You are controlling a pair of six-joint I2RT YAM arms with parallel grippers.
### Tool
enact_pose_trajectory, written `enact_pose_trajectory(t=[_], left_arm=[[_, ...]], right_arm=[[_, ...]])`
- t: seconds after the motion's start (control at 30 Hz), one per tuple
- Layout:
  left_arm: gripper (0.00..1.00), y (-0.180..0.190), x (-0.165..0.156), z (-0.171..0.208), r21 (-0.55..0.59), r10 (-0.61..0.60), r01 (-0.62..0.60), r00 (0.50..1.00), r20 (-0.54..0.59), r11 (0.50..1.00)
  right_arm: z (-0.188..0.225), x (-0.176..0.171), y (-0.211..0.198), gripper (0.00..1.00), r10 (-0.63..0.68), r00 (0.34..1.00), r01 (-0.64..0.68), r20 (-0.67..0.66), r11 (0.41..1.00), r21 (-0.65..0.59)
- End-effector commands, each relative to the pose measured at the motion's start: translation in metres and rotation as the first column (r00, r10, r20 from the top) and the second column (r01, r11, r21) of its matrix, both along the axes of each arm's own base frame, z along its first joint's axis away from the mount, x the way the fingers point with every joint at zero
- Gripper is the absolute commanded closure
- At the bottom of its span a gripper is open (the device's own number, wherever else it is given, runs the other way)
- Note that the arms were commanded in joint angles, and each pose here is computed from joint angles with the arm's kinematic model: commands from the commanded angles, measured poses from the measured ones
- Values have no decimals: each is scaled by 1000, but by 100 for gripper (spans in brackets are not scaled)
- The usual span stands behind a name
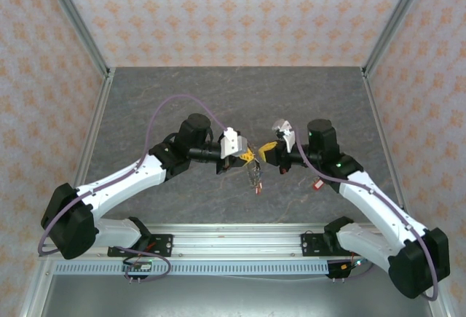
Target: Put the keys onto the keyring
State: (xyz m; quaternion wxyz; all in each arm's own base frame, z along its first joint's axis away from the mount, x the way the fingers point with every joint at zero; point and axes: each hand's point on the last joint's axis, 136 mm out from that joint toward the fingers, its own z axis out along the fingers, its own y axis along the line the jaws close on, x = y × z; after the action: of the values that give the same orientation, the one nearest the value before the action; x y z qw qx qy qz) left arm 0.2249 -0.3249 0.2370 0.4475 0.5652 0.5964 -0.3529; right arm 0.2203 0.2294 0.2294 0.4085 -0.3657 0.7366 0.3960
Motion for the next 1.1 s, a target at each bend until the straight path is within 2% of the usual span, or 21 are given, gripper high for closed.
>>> enact_pose_trajectory(t=[0.0, 0.03, 0.17, 0.27, 0.47, 0.67, 0.93, 1.07], left_arm=[[100, 3, 0, 14, -5, 10, -10, 998, 64, 1000], [100, 3, 0, 16, -10, 9, -8, 998, 69, 1000], [100, 1, 0, 20, -27, 7, -6, 998, 65, 1000], [100, 0, -1, 21, -35, -1, 3, 998, 60, 999], [100, -1, -1, 22, -36, -7, 9, 999, 54, 999], [100, -2, 0, 24, -37, -8, 10, 999, 51, 999], [100, -3, 1, 25, -36, -11, 12, 999, 50, 999], [100, -3, 0, 25, -40, -14, 16, 999, 50, 999]], right_arm=[[1, -3, -8, 100, -18, 999, 20, 50, 999, -35], [1, -5, -9, 100, -15, 998, 17, 59, 999, -36], [-4, -24, -6, 87, 90, 988, -87, 123, 996, -31], [-9, -26, -5, 80, 109, 986, -105, 128, 994, -38], [-13, -26, 0, 75, 140, 980, -135, 145, 990, -42], [-13, -29, 7, 64, 176, 974, -174, 143, 984, -26], [-7, -34, 13, 58, 199, 967, -205, 160, 978, 23], [-14, -23, 12, 61, 148, 978, -149, 143, 989, -7]])
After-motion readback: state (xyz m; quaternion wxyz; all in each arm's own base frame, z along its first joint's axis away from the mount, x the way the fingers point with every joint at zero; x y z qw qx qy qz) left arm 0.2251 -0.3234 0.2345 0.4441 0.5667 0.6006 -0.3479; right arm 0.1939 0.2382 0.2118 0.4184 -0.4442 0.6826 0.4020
